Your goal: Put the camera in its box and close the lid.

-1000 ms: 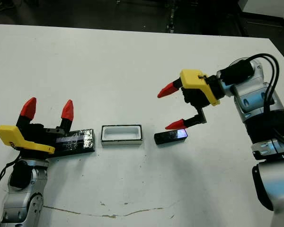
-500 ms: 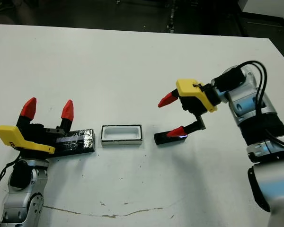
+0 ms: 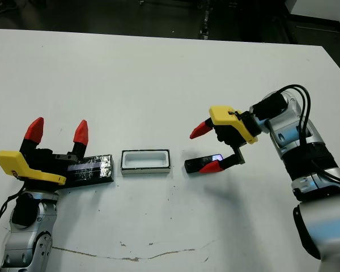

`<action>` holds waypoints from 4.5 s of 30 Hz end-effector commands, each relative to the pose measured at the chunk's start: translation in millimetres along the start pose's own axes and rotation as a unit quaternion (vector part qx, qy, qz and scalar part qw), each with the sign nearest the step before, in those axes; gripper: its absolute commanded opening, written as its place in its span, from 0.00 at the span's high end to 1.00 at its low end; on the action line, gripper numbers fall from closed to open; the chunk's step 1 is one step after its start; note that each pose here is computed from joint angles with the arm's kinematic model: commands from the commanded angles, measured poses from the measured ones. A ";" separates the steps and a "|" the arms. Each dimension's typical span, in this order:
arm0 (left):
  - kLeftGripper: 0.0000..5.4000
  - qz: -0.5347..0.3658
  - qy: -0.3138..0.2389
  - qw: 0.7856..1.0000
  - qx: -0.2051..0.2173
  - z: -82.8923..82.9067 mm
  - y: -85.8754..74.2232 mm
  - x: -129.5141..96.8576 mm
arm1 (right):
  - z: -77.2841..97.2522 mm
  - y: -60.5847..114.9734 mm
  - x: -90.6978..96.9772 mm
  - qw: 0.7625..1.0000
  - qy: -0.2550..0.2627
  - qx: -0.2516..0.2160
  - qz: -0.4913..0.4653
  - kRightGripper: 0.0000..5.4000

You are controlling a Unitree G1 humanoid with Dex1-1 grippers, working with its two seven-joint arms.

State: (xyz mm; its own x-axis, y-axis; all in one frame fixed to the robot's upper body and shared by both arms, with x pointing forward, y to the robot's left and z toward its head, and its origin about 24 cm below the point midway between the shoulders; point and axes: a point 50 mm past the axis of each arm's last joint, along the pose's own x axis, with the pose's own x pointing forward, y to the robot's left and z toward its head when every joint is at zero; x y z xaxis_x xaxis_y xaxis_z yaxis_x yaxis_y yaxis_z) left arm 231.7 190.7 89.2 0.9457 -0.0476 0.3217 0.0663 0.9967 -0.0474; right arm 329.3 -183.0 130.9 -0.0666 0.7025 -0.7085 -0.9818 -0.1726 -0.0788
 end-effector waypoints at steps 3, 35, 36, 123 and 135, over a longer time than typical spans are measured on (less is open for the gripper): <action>0.00 -0.001 0.011 1.000 -0.004 -3.1 1.3 -3.9 | -5.2 3.7 5.1 1.000 0.006 0.006 0.000 0.00; 0.00 -0.003 0.009 1.000 -0.002 -4.6 0.2 -4.4 | -22.1 11.5 23.7 0.996 0.025 0.070 -0.042 0.22; 0.00 -0.003 0.009 1.000 0.000 -4.4 0.2 -4.4 | -22.1 11.5 23.9 0.997 0.022 0.068 -0.042 0.25; 0.00 0.001 0.008 1.000 -0.002 -2.3 0.9 -2.8 | 72.8 -8.0 83.2 0.989 -0.100 0.090 -0.057 0.69; 0.00 -0.001 0.006 1.000 -0.005 -3.1 1.1 -3.2 | 69.1 -2.0 89.8 0.991 -0.086 0.080 -0.060 0.69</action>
State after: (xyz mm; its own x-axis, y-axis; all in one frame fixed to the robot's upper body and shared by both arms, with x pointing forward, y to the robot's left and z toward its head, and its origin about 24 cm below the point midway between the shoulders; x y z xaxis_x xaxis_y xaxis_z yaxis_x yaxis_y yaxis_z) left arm 231.2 190.2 88.9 0.9446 -0.0537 0.3238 0.0755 0.9956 -0.0551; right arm 314.0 -66.8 119.2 0.0238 0.8334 -0.5522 -0.9997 0.0178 -0.0162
